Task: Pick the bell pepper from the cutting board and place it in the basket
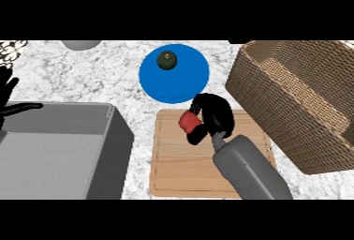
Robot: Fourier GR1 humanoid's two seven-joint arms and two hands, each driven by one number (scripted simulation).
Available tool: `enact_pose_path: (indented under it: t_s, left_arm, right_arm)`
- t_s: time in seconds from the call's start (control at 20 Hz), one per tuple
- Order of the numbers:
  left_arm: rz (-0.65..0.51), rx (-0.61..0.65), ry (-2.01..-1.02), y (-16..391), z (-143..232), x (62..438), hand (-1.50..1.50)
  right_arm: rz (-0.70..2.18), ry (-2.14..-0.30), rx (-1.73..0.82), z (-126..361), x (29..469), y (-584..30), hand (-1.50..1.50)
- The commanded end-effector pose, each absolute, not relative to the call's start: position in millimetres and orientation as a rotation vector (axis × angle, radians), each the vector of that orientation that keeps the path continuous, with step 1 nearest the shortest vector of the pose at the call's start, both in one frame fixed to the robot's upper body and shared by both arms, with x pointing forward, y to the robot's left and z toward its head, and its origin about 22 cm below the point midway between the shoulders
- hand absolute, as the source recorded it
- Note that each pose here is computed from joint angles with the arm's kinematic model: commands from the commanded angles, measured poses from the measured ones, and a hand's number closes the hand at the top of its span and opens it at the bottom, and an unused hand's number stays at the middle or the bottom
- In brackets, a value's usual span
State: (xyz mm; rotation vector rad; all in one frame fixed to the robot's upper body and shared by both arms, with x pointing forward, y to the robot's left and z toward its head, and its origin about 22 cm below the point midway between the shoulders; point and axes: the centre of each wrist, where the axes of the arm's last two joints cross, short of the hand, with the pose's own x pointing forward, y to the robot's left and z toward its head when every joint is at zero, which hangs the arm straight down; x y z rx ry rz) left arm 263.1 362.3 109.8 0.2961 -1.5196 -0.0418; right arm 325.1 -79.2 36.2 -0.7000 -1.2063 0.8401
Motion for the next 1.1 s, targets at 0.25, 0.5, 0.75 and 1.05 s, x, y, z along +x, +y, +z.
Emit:
enact_pose_path:
  t_s: [0.25,0.5,0.75,1.05]
  left_arm:
    - [-0.084,0.152,-1.434,326.3,77.6,265.1,0.00]
    - [-0.098,0.150,-1.413,320.1,74.1,265.2,0.00]
    - [-0.096,0.174,-1.389,330.9,67.5,266.6,0.00]
    - [-0.087,0.178,-1.420,323.4,69.2,270.2,0.00]
  right_arm:
    - [0.260,-1.522,-0.783,124.9,332.4,-22.8,1.50]
    - [0.127,-1.549,-0.912,156.3,343.2,-0.4,1.50]
    - [0.088,-1.512,-1.036,192.5,356.3,13.2,1.50]
    - [0.042,-1.466,-1.169,241.4,371.1,25.9,1.50]
